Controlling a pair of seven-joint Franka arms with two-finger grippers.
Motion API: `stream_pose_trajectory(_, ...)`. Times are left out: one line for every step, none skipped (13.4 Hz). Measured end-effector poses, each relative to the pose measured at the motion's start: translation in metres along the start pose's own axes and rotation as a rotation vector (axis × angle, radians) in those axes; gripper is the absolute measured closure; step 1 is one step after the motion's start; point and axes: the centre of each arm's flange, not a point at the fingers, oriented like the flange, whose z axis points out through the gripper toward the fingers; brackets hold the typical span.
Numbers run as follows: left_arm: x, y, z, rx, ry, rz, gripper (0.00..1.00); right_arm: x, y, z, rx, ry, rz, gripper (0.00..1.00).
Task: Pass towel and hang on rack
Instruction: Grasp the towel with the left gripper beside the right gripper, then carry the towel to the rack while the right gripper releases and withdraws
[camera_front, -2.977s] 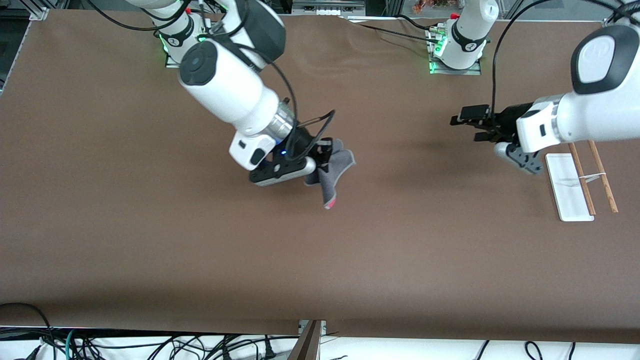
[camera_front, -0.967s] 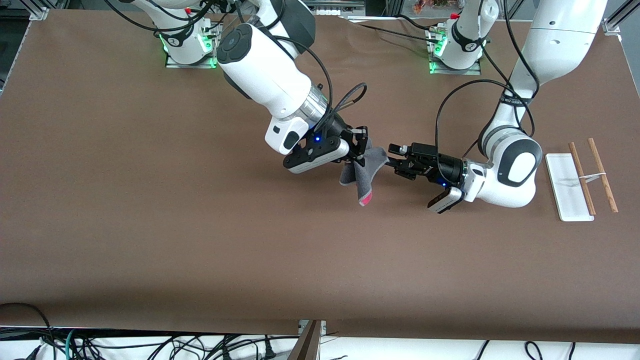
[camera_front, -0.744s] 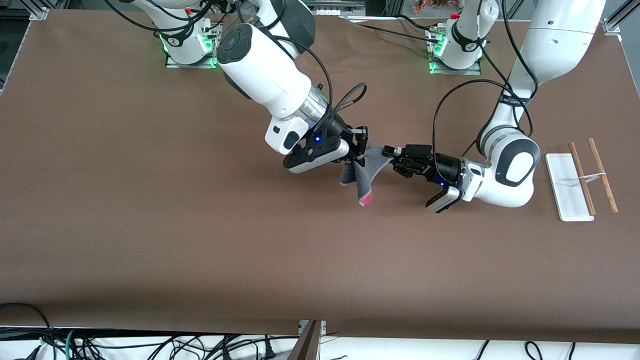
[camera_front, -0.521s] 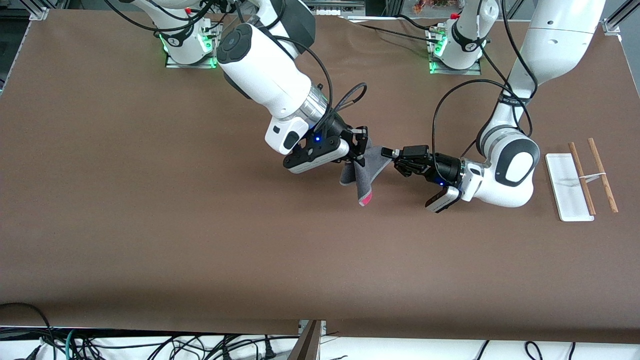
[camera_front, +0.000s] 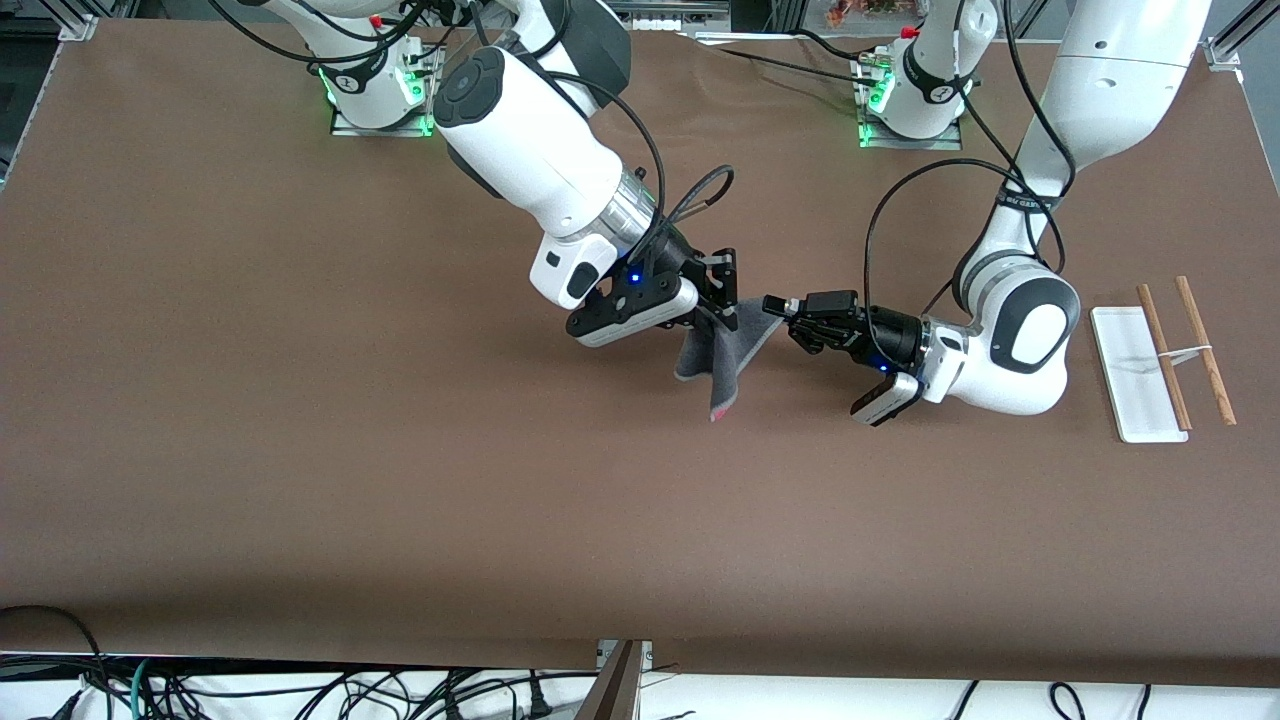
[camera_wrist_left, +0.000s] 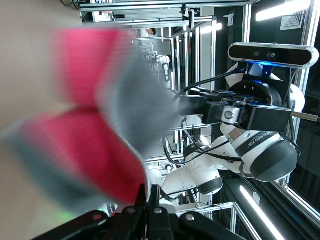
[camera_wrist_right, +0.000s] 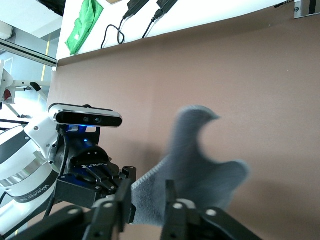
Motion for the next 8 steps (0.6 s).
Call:
stream_pose_trajectory(0.001,0.001,0.0,0.001,0.0,0.003,0.98,0.001,0.001,0.0,-0.001,0.001,0.002,0.49)
stream_pose_trajectory(0.003,0.004,-0.001,0.003,0.001,0.004,0.98,0.004,0.005,-0.001,-0.005,0.003,0.006,0.37)
stream_pose_trajectory(0.006,0.008,-0.003,0.013,-0.006,0.002,0.98,0.009,0.011,-0.003,-0.014,0.0,0.014,0.26)
stream_pose_trajectory(0.009,0.013,-0.005,0.04,-0.03,-0.002,0.98,0.014,0.021,-0.004,-0.035,-0.014,0.023,0.16)
stream_pose_trajectory(0.013,0.021,-0.008,0.081,-0.062,-0.007,0.98,0.019,0.033,-0.005,-0.06,-0.033,0.021,0.04)
stream_pose_trajectory(0.018,0.031,-0.013,0.129,-0.094,-0.01,0.98,0.023,0.045,-0.006,-0.091,-0.058,0.003,0.0)
stream_pose_trajectory(0.024,0.043,-0.021,0.183,-0.12,-0.01,0.98,0.028,0.06,-0.008,-0.127,-0.092,-0.023,0.0)
stream_pose_trajectory(0.029,0.055,-0.032,0.236,-0.144,-0.007,0.98,0.033,0.077,-0.011,-0.171,-0.13,-0.051,0.0)
